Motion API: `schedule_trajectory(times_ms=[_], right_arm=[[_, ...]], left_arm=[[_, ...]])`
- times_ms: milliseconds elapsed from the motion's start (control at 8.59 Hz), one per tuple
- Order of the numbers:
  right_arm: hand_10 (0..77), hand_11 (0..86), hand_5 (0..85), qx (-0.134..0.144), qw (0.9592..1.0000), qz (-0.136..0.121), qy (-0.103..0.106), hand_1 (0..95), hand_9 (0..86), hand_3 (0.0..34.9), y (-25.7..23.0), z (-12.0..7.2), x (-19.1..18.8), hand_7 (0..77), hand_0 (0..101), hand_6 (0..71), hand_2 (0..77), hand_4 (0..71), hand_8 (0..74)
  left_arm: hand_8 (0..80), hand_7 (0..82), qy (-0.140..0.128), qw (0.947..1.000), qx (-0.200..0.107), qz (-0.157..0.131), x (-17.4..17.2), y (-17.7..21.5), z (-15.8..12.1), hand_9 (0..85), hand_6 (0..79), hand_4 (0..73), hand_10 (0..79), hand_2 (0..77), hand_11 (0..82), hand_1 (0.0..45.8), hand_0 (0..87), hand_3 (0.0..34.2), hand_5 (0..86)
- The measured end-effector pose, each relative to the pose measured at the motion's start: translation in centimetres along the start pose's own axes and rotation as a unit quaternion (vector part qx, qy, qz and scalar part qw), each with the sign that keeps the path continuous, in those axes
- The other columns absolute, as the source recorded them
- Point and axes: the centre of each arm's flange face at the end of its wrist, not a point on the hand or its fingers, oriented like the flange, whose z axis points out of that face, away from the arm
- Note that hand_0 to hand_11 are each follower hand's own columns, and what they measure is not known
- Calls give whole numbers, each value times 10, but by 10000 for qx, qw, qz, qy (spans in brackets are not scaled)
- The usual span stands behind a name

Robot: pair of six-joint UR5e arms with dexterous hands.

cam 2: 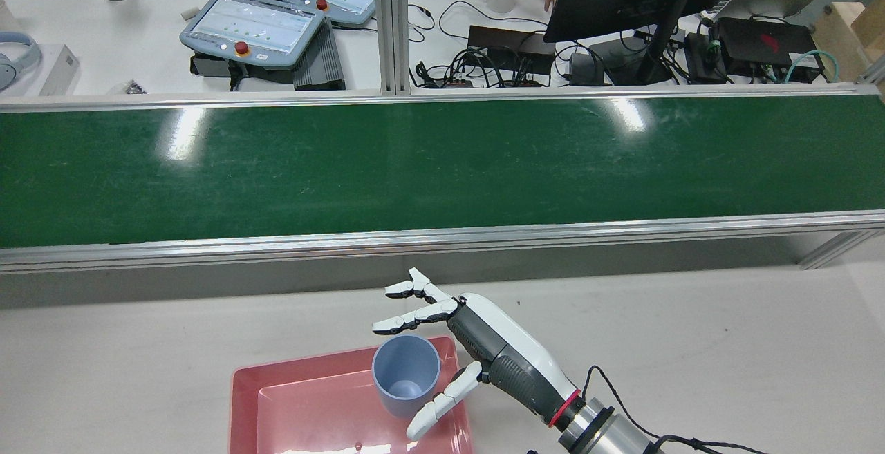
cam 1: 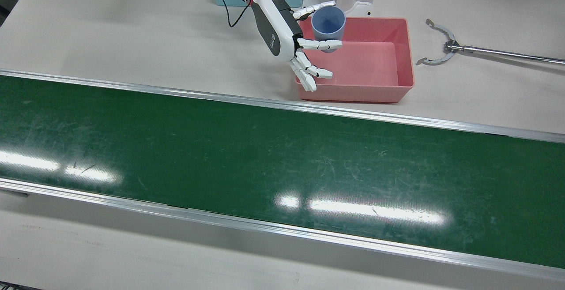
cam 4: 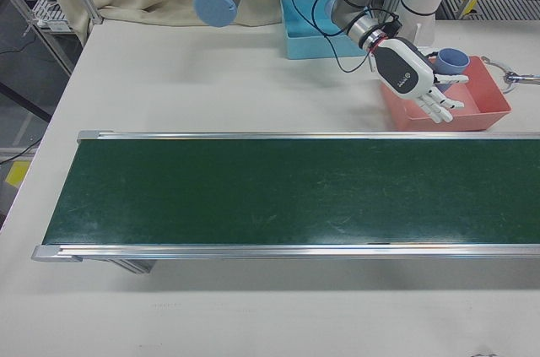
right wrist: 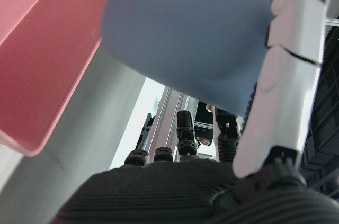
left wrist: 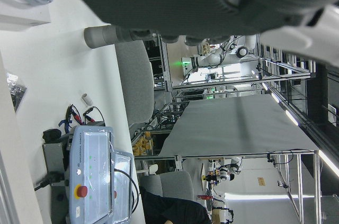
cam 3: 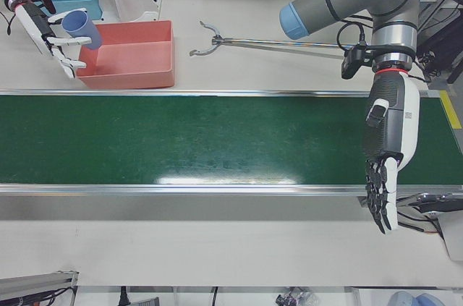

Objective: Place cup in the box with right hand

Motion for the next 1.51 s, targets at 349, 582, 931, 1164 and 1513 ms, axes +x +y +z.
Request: schedule_trajectory(times_ms=[349, 582, 931, 1164, 1513], right_arm=[[11, 38, 44, -14, 10000, 15, 4, 60, 49, 0, 1, 0, -1, 284, 538, 71, 11, 305, 11], [11, 38, 44, -49, 10000, 22, -10, 93, 49, 0, 0, 1, -7, 311, 529, 71, 5, 295, 11], [16, 49, 49, 4, 9966, -99, -819, 115, 54, 0, -22, 5, -113, 316, 528, 71, 5, 295, 11], [33, 82, 98, 181, 9858, -204, -1656, 382, 93, 0, -46, 11, -197, 475, 560, 114, 5, 262, 11], [44, 98, 98, 776, 9577, -569, -2711, 360, 136, 0, -118, 1, -314, 578, 589, 142, 245, 365, 44]], left_arm=[[0, 0, -3, 10000, 4, -1, 0, 0, 0, 5, 0, 0, 0, 5, 0, 5, 0, 0, 0], [0, 0, -3, 10000, 2, 0, 0, 0, 0, 5, 0, 0, 0, 5, 0, 5, 0, 0, 0], [0, 0, 1, 10000, 0, 3, 0, 0, 0, 5, 0, 0, 0, 5, 0, 5, 0, 0, 0], [0, 0, 4, 10000, 0, -1, 0, 0, 0, 5, 0, 0, 0, 5, 0, 5, 0, 0, 0], [0, 0, 0, 10000, 2, -4, 0, 0, 0, 5, 0, 0, 0, 5, 0, 5, 0, 0, 0]])
